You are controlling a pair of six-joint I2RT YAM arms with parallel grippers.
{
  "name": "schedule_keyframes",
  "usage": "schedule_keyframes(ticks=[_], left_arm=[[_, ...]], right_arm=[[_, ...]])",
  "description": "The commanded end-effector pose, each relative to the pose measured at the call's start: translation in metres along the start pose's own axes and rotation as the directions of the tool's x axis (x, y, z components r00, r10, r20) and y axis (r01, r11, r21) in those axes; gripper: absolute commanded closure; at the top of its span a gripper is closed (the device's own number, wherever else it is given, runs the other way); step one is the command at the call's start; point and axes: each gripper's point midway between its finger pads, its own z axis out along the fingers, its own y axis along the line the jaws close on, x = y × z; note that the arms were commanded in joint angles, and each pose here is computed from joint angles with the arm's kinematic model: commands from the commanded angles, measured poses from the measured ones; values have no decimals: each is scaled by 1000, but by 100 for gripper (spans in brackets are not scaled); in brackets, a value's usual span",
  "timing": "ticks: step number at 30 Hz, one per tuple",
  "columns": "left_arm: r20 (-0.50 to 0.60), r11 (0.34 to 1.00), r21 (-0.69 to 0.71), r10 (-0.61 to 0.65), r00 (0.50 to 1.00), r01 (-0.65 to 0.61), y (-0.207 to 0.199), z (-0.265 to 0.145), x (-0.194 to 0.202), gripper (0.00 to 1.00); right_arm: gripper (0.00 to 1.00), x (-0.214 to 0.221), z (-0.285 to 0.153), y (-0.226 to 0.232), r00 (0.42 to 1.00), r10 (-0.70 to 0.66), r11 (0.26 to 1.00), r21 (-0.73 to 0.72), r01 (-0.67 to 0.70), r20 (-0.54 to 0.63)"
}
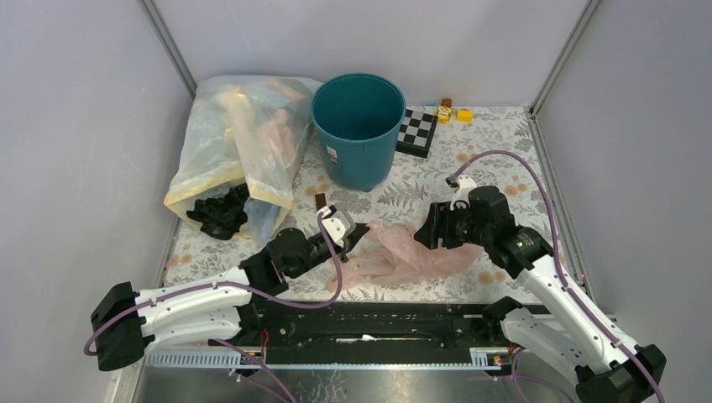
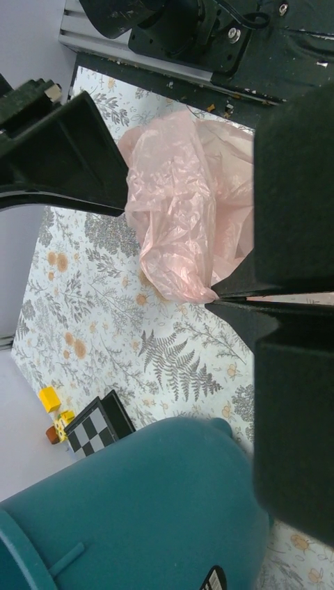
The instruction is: Put the trash bags into the trash bin
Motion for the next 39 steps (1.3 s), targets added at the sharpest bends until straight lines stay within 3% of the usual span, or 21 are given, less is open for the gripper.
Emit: schedule_keyframes(ticks=[1,6,11,16,17,22,25,32,39], left_arm=[[109,1000,-25,10,994,-8,5,6,-41,100],[109,1000,-29,9,994,-6,6,8,-42,100],[90,998,-64,7,996,-1,12,11,-39,100],[51,993,-114,4,999,2,21,17,-36,100],[38,993,-118,5,999,-1,21,19,-36,100],[28,986,-165,-7,1000,12,29,21,-40,100],[35,981,-191,-13,999,19,34,18,-43,100],[9,961,-271,-47,999,48,47,-3,-23,100],[9,836,-524,-188,982,165,94,-44,15,100]], right_arm=[[32,-11,-5,3,999,-43,999,3,43,12],[30,-6,-4,8,999,-51,998,-32,51,-14],[40,-1,-2,15,997,-54,996,-75,50,-52],[40,-1,-3,18,997,-55,995,-91,50,-55],[44,0,-3,18,997,-56,994,-93,50,-56],[86,-3,-2,15,998,-48,997,-68,44,-50],[100,-16,-7,2,1000,-20,999,30,20,19],[100,-60,-42,-43,949,45,937,316,-148,311],[100,-74,-85,-91,830,48,794,483,-369,556]])
